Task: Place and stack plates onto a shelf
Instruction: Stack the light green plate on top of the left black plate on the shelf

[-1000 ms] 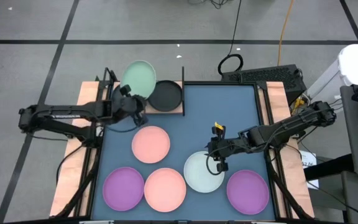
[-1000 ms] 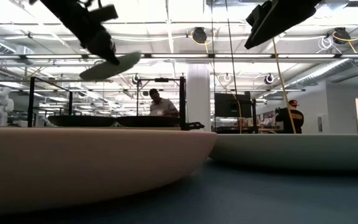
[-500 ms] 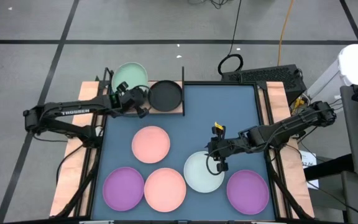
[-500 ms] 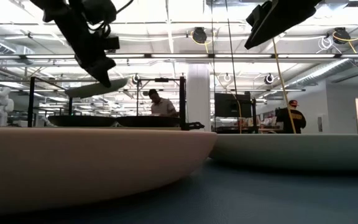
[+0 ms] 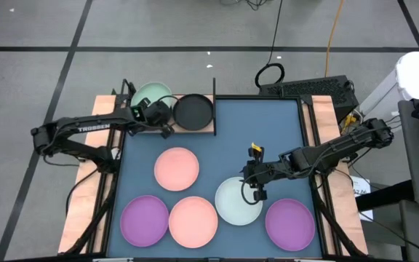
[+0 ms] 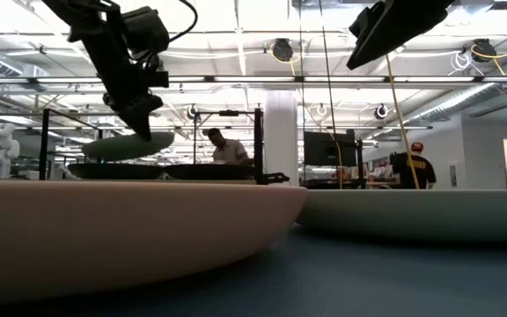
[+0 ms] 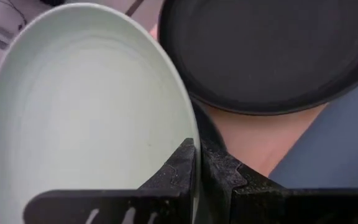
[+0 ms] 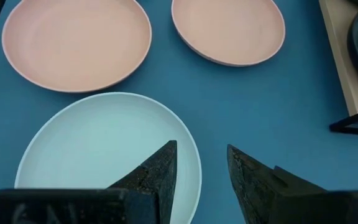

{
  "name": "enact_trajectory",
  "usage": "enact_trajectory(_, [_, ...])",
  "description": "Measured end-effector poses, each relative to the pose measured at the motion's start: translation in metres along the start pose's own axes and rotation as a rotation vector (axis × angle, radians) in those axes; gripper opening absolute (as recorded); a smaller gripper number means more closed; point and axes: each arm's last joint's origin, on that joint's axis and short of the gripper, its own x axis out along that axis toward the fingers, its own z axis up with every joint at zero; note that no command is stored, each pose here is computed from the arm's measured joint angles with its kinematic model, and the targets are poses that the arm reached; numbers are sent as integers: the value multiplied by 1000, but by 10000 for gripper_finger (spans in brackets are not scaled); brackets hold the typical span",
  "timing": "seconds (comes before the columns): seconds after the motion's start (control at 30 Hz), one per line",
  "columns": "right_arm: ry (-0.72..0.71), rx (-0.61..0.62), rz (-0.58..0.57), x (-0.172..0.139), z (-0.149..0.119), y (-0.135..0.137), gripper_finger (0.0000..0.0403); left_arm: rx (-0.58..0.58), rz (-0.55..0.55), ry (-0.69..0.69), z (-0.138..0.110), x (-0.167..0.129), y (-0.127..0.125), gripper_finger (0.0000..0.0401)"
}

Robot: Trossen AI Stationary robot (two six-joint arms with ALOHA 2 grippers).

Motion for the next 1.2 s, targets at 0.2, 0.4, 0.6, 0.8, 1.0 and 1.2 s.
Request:
enact_trajectory(0.2, [0, 14, 0, 0, 0, 0, 125, 27, 6, 55, -2, 11, -5, 23])
enact_trajectory(0.4, [1, 13, 0, 0, 0, 0, 125, 34, 11, 82, -4, 15, -6, 23])
enact_trajectory(0.6, [1, 13, 0, 0, 0, 0, 125, 12, 13, 125, -9, 14, -6, 23])
enact_trajectory(0.8, [0, 16, 0, 0, 0, 0, 125, 7, -10, 136, -10, 14, -7, 23])
enact_trajectory(1.0, [1, 16, 0, 0, 0, 0, 125, -28, -55, 144, -10, 14, -8, 24])
enact_trajectory(1.2, [1, 16, 0, 0, 0, 0, 125, -40, -68, 152, -10, 14, -9, 24])
